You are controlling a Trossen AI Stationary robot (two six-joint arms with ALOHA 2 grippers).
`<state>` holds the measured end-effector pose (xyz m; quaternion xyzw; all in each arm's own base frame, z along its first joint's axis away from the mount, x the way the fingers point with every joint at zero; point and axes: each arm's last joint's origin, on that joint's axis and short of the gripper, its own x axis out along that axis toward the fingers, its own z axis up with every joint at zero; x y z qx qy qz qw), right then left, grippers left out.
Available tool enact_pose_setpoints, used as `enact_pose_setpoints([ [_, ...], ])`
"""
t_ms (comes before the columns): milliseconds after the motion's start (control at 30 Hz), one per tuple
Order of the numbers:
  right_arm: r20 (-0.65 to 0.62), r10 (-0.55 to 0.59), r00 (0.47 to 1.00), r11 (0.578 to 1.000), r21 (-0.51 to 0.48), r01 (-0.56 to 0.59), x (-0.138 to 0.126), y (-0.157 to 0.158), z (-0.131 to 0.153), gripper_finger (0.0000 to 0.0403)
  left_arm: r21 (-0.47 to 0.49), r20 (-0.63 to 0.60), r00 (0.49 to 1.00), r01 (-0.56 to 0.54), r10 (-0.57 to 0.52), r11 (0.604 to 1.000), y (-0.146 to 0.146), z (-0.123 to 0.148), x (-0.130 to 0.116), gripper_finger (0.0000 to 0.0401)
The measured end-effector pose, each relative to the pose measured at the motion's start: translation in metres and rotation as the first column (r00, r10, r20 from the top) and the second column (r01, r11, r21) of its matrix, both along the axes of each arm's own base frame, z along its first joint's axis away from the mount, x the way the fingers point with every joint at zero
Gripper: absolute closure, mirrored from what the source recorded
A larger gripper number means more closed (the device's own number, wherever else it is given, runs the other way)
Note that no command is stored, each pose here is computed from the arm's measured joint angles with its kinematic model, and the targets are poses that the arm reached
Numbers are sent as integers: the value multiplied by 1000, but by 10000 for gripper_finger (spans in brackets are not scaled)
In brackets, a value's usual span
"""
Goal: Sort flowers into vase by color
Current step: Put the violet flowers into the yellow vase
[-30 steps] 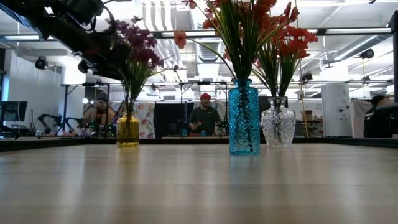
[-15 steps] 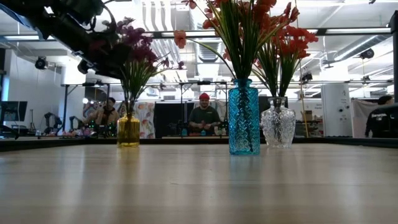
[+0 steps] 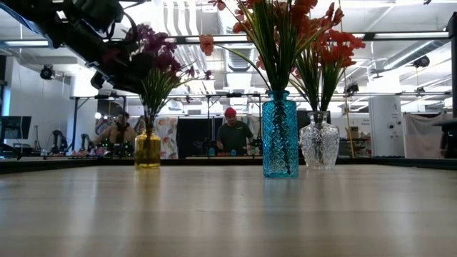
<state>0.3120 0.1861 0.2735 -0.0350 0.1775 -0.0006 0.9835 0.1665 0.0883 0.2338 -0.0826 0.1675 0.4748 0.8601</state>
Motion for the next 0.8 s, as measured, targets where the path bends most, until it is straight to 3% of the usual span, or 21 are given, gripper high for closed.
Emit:
enact_pose_setpoints([
  [367, 0, 0, 1000, 1000, 0, 0, 0, 0, 0, 129, -38, 10, 1000, -17, 18, 999, 1, -6, 3, 392],
  [800, 0, 1, 1000, 1000, 0, -1, 0, 0, 0, 129, -34, 6, 1000, 7, -7, 999, -3, 6, 1, 288],
])
